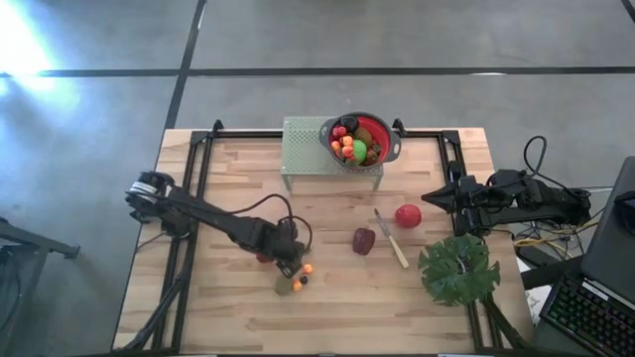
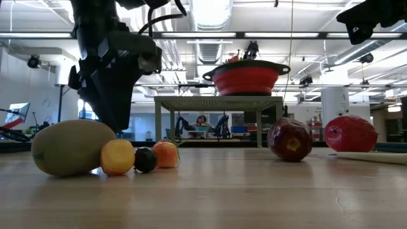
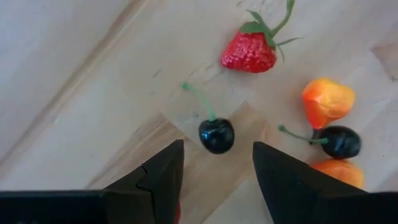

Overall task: Pick & Place Fruit
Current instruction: Put the black cherry into the black strainer bowl on the shelf

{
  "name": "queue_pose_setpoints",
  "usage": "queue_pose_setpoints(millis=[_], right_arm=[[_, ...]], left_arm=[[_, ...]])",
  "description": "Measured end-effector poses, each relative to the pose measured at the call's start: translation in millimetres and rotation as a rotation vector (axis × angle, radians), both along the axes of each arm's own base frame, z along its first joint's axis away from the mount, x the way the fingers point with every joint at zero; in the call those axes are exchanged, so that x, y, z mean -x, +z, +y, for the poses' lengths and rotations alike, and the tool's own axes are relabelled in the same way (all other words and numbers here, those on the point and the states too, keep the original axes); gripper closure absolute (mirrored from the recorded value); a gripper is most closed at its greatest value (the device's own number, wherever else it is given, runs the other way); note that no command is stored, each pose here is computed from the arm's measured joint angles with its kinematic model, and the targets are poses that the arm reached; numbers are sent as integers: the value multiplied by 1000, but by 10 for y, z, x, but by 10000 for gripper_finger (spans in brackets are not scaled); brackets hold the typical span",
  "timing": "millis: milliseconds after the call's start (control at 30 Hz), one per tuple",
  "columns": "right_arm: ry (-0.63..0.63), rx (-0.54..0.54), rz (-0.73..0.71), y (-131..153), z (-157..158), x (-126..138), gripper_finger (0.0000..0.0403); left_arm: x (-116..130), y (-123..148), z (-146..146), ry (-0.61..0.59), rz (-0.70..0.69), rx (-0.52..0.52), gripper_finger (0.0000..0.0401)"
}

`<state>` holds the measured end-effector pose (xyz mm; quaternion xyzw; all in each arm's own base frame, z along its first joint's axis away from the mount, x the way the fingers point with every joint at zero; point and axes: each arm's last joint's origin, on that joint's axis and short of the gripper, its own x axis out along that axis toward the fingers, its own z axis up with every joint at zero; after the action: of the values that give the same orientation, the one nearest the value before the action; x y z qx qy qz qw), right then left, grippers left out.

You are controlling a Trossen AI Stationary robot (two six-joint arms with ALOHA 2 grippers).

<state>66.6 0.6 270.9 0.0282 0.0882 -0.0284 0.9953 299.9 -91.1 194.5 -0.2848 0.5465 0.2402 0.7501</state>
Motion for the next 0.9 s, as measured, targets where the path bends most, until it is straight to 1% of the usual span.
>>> queue_pose_setpoints(millis=[233,367,600,733,900], right_arm=[[0,0,0,-1,0,0,394],[0,0,0,0,0,0,394],[0,0,0,-1,0,0,394],[0,0,0,-1,0,0,394],[0,0,0,-1,0,0,394]], left_arm=[[-106,-221,-63,7,11,-6,204],[-135,-334,-74,-1,40,-16,204],[-140,-369,-76,3,48,-23,205],[-140,-369,-73,5,46,-31,223],[-142,-369,-67,6,42,-45,260]])
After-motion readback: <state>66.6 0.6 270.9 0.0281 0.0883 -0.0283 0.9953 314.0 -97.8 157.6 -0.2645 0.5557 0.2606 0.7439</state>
